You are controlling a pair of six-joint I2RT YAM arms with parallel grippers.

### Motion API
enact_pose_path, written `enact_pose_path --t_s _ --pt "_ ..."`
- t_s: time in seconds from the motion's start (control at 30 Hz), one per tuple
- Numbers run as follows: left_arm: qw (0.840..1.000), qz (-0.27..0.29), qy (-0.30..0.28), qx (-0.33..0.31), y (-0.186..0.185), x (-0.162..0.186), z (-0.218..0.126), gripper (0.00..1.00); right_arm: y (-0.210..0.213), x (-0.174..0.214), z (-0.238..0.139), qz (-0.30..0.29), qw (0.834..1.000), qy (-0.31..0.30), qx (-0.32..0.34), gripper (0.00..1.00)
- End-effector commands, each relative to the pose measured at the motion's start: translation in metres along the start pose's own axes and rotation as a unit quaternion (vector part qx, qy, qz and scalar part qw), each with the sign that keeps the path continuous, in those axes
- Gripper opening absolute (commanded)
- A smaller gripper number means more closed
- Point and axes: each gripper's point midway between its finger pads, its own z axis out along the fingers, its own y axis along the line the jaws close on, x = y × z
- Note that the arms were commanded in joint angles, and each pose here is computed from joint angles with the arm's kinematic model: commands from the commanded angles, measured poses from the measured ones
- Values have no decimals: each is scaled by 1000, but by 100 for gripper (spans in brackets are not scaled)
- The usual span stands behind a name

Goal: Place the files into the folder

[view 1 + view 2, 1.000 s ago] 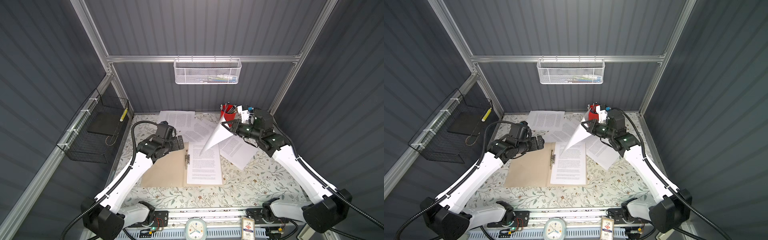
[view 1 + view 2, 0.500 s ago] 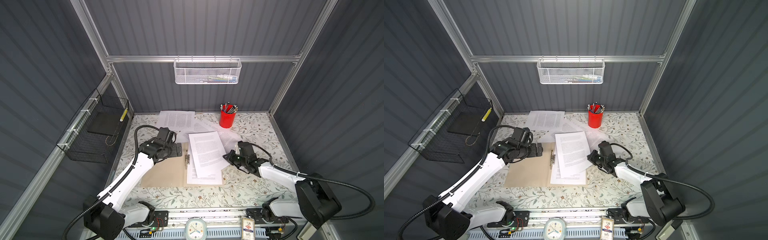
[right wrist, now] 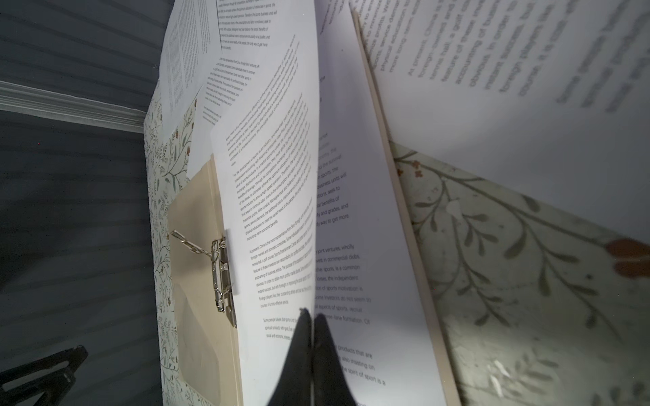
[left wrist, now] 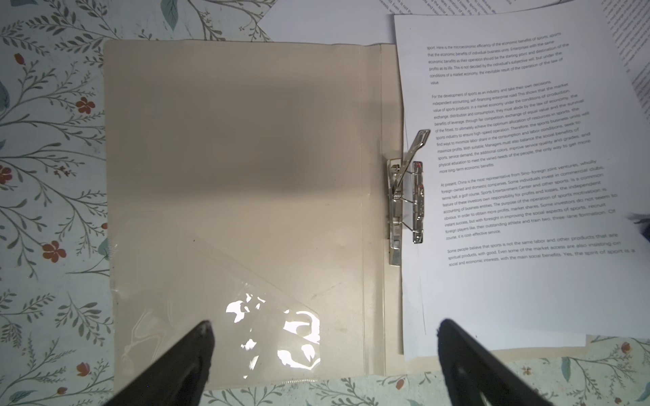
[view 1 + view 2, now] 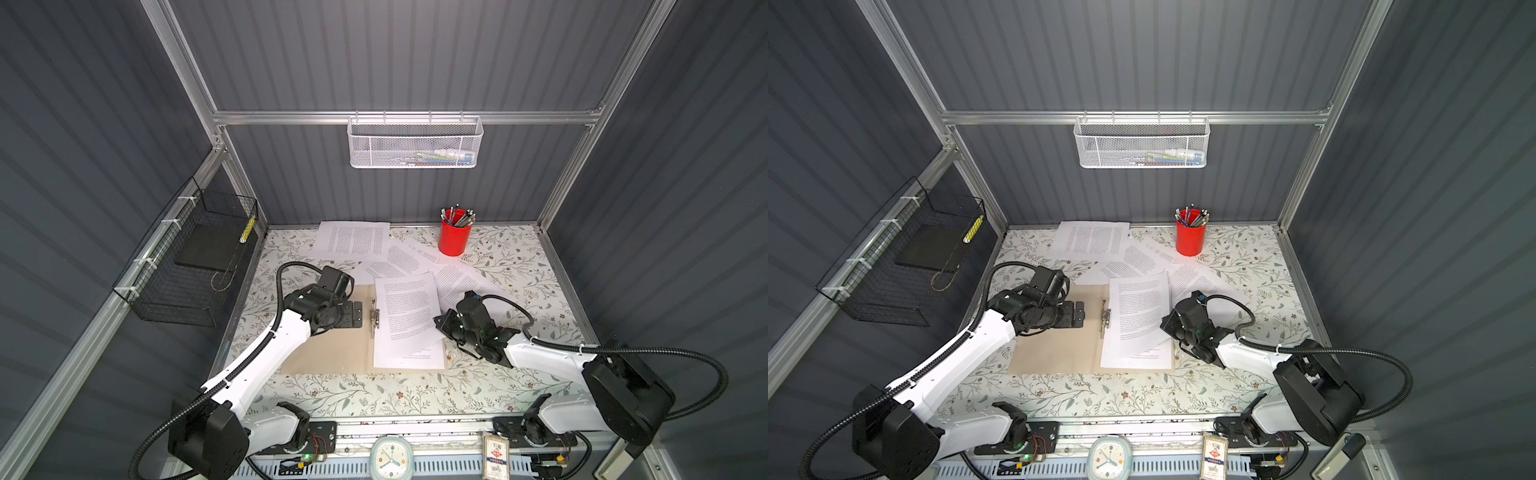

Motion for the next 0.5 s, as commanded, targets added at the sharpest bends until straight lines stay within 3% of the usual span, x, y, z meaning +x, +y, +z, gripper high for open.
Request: enact_pose_path --t_s 0.0,0.47 --pt "1000 12 6 8 0 5 2 100 -12 0 -7 21 999 -26 25 0" --pt "999 17 9 28 -5 7 1 100 -18 20 -5 56 997 -27 39 0"
